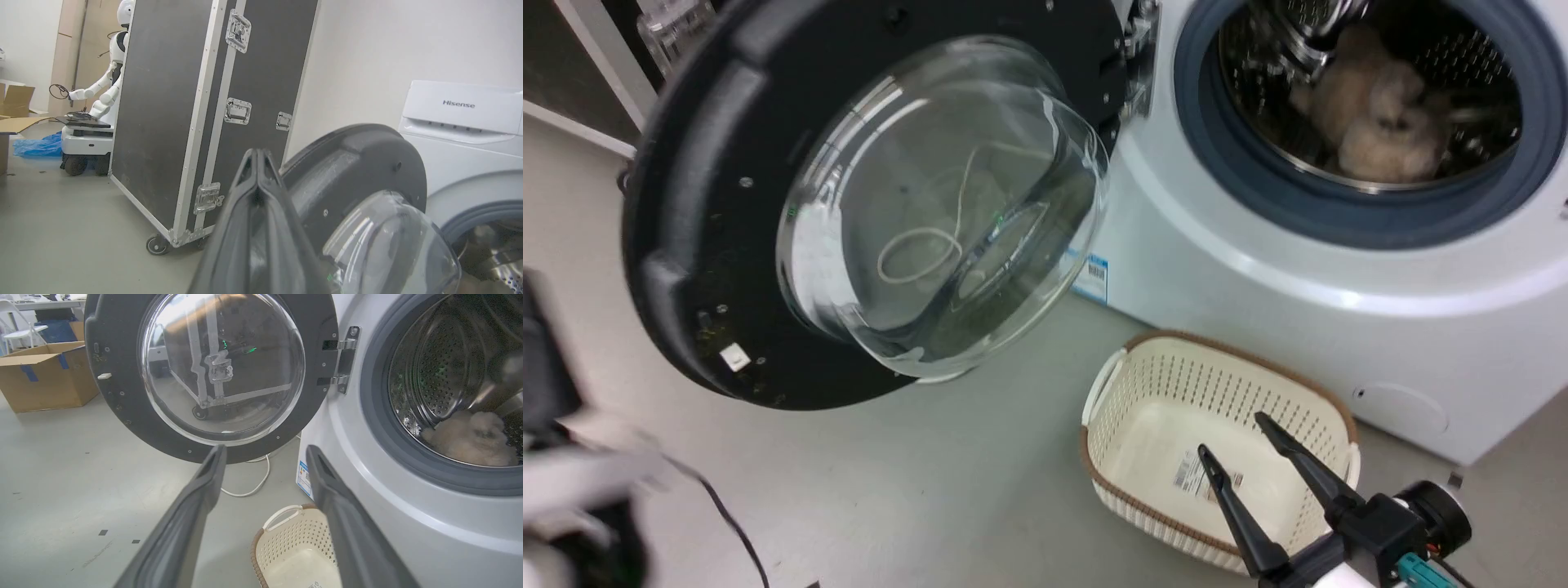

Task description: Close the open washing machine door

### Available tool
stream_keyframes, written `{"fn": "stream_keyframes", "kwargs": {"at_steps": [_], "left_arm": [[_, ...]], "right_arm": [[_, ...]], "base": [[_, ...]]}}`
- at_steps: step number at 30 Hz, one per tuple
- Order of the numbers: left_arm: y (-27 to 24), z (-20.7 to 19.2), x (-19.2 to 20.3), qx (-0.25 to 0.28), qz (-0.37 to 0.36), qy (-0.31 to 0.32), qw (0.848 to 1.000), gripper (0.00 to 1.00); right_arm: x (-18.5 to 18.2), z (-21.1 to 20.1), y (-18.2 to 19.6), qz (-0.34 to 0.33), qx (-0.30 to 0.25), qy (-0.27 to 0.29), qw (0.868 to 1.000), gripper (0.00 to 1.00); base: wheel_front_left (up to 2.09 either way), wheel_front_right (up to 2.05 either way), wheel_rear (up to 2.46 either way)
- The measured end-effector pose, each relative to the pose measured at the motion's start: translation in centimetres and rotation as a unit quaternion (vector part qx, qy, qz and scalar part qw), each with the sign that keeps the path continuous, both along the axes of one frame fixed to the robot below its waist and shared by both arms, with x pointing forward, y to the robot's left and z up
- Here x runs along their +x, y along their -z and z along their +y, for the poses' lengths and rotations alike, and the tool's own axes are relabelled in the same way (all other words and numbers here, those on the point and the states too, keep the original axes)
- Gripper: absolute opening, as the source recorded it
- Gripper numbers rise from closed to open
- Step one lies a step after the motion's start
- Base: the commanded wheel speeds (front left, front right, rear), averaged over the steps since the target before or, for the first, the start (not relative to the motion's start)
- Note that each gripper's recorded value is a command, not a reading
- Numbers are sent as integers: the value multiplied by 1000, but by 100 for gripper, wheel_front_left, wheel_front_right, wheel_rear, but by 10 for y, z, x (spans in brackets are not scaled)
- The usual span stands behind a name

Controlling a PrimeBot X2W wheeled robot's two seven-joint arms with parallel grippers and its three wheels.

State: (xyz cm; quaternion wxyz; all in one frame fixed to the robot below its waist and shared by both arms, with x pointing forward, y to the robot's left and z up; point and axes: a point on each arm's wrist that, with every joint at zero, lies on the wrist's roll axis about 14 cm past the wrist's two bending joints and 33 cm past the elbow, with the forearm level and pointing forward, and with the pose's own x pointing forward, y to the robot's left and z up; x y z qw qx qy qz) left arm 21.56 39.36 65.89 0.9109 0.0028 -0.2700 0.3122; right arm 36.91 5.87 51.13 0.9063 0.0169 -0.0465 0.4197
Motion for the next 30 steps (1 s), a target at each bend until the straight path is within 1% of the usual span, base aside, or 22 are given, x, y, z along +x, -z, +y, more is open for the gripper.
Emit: {"fn": "stream_keyframes", "kwargs": {"at_steps": [1,4,6,8,10,11,12,14,16,18,20,26,28,30], "left_arm": [[-3,12,1,-16,-12,-3,1000,0],[-3,50,12,-109,-31,7,994,0],[-4,71,21,-145,-20,13,989,0],[-7,93,24,-184,-23,11,983,0],[-4,110,29,-231,-27,13,972,0],[12,122,43,-312,-27,29,949,0],[21,121,50,-343,-21,42,938,0],[40,116,63,-405,-8,73,912,0],[55,106,75,-450,14,109,886,0],[63,97,82,-475,32,135,869,0],[68,88,88,-491,49,161,855,0],[75,61,86,-506,84,230,827,0],[79,49,84,-513,88,255,814,0],[85,31,83,-520,104,285,798,0]], "right_arm": [[1,-1,3,3,-1,-1,1000,100],[6,-5,10,8,-3,-3,1000,100],[10,-7,13,8,-4,-2,1000,100],[13,-8,16,9,-3,-2,1000,100],[16,-9,16,10,0,-2,1000,100],[18,-13,17,12,2,2,1000,100],[19,-15,18,12,0,5,1000,100],[19,-20,20,13,-3,9,1000,100],[21,-24,22,15,-5,14,1000,100],[21,-27,23,15,-7,17,1000,100],[21,-28,22,16,-7,19,1000,100],[19,-31,17,9,-9,25,1000,100],[19,-34,14,5,-8,31,999,100],[21,-39,10,0,-9,41,999,100]], "base": [[0,0,0],[0,0,0],[0,0,0],[0,0,0],[0,0,0],[0,0,0],[0,0,0],[0,0,0],[0,0,0],[0,0,0],[0,0,0],[0,0,0],[0,0,0],[0,0,0]]}}
